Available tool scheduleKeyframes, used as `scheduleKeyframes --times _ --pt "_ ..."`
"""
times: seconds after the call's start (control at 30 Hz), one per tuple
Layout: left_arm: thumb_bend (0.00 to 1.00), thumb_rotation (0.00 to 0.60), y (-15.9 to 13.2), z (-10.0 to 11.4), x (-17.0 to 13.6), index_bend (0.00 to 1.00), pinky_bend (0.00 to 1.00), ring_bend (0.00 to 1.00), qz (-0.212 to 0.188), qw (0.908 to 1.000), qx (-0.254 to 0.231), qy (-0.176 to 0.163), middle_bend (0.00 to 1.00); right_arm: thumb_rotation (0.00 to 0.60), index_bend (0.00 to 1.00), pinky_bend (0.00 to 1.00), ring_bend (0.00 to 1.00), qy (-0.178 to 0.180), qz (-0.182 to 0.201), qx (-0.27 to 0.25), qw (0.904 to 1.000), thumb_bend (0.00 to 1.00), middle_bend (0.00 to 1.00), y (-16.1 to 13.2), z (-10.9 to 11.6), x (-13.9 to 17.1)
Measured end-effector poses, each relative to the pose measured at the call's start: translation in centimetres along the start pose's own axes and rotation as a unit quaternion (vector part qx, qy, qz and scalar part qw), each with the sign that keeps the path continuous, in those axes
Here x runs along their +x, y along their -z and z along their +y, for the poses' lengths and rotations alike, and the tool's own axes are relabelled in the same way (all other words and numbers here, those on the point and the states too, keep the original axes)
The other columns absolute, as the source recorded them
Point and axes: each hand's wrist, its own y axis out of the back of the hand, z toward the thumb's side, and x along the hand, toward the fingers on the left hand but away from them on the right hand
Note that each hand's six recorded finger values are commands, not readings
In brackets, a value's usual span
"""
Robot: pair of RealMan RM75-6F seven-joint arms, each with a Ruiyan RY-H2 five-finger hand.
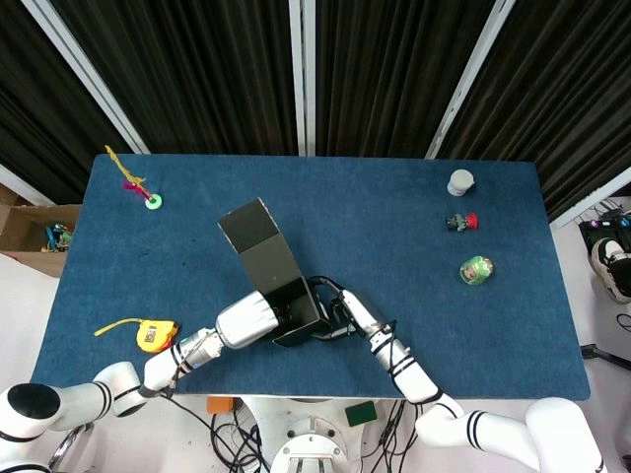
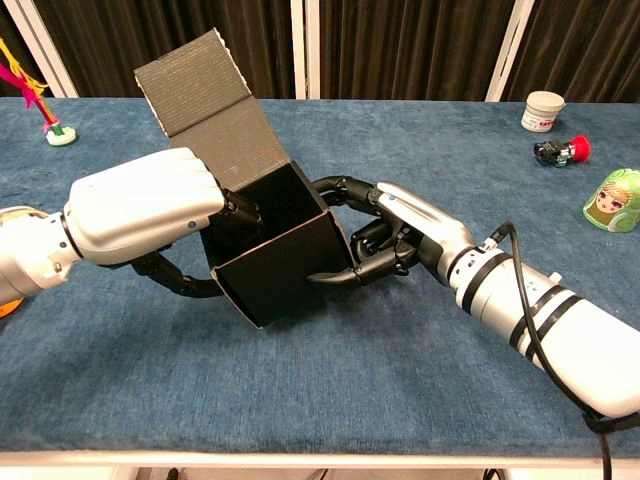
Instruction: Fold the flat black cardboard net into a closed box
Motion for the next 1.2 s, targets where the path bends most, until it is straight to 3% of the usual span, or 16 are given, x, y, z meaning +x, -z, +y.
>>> scheduleKeyframes --times 0.33,0.57,0.8,1.0,1.1,1.2 --pt "0.39 0.600 0.0 0.4 0.2 0.74 0.99 0.71 -0.004 1.0000 0.005 -0.006 0.70 0.600 0.38 1.00 0.76 0.002 0.006 -0.003 1.0000 0.32 0.42 -0.2 0.1 0.3" --pt "0.29 0.600 0.3 0.9 0.1 0.48 0.99 0.68 0.001 0.9999 0.013 -0.010 0.46 0.600 0.36 1.00 0.76 0.008 0.006 -0.007 0.9999 0.32 0.41 -0.2 0.5 0.2" --pt "0.23 0.600 0.7 1.4 -0.2 0.42 0.97 0.66 0.010 0.9996 0.023 -0.014 0.38 0.600 0.25 1.00 0.75 0.016 -0.008 -0.008 0.9998 0.28 0.33 0.2 0.9 -0.2" --pt "0.21 0.600 1.0 1.9 -0.6 0.39 0.97 0.65 0.016 0.9994 0.027 -0.018 0.36 0.600 0.12 1.00 0.73 0.027 -0.022 -0.009 0.9993 0.20 0.25 0.6 1.5 -0.6" --pt "0.21 0.600 1.2 2.2 -0.9 0.39 0.97 0.65 0.019 0.9991 0.029 -0.024 0.36 0.600 0.02 1.00 0.70 0.027 -0.030 -0.008 0.9992 0.10 0.16 0.8 1.6 -0.8" --pt "0.21 0.600 1.5 2.6 -1.3 0.38 0.97 0.65 0.024 0.9988 0.031 -0.028 0.36 0.600 0.00 1.00 0.67 0.023 -0.034 -0.007 0.9991 0.02 0.08 1.0 1.7 -0.7"
